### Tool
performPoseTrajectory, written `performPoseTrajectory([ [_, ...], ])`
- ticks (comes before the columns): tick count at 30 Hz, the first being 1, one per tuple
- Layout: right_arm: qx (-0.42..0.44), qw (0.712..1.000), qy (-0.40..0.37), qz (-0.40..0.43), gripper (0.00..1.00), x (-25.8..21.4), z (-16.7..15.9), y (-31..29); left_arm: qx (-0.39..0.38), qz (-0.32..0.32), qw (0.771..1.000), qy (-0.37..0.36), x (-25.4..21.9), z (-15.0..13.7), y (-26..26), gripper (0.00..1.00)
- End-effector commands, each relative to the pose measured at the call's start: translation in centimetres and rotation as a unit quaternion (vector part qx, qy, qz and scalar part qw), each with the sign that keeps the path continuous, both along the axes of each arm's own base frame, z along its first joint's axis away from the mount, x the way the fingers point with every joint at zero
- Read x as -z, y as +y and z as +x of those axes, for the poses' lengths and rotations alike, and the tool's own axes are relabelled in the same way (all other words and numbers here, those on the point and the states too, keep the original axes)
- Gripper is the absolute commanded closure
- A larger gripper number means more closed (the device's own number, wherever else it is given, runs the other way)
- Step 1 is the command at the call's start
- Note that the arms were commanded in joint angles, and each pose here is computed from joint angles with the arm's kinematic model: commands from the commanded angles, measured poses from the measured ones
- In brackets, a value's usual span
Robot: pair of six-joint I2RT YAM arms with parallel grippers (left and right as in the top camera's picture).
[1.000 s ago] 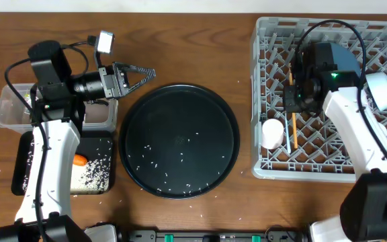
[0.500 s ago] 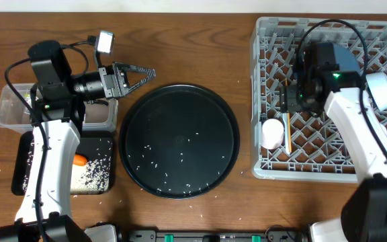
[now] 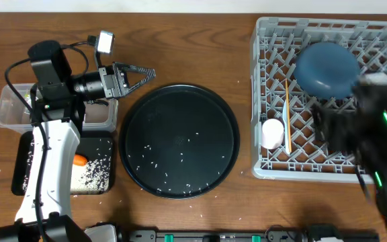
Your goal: Sort waste into correct bins and load items into the dishwasher rack
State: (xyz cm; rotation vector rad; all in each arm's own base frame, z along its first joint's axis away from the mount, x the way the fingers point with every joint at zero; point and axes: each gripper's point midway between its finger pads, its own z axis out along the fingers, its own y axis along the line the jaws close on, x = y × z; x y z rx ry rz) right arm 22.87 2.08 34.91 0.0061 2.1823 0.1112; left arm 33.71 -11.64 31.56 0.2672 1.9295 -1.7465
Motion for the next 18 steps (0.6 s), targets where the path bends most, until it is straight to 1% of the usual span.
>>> performPoseTrajectory([
  [1, -0.041, 0.997, -0.063, 0.017, 0.16, -2.5, -4.4, 1.0, 0.003, 0.0, 1.0, -0.009, -0.1, -0.1, 0.1, 0.02],
  [4, -0.079, 0.986, -0.144, 0.026, 0.16, -4.8, -9.5, 1.9, 0.004, 0.0, 1.0, -0.009, -0.1, -0.1, 0.1, 0.02],
  [7, -0.079, 0.975, -0.208, 0.026, 0.15, -5.6, -14.0, 1.5, 0.003, 0.0, 1.0, -0.009, -0.1, -0.1, 0.1, 0.02],
  [9, -0.076, 0.969, -0.233, 0.024, 0.2, -5.5, -16.3, 1.2, 0.003, 0.0, 1.0, -0.009, -0.1, -0.1, 0.1, 0.02],
  [10, -0.074, 0.967, -0.244, 0.023, 0.2, -5.2, -17.5, 1.0, 0.003, 0.0, 1.0, -0.009, -0.1, -0.1, 0.1, 0.02],
  [11, -0.071, 0.965, -0.252, 0.022, 0.12, -4.9, -18.5, 0.8, 0.004, 0.0, 1.0, -0.009, -0.1, -0.1, 0.1, 0.02],
  [12, -0.065, 0.963, -0.259, 0.02, 0.01, -4.5, -19.5, 0.5, 0.003, 0.0, 1.0, -0.009, -0.1, -0.1, 0.1, 0.02],
  [15, -0.039, 0.962, -0.271, 0.011, 0.01, -3.3, -21.4, -0.6, 0.003, 0.0, 1.0, -0.009, -0.1, -0.1, 0.1, 0.02],
  [18, -0.024, 0.961, -0.275, 0.006, 0.01, -2.4, -22.4, -1.2, 0.003, 0.0, 1.0, -0.009, -0.1, -0.1, 0.1, 0.02],
])
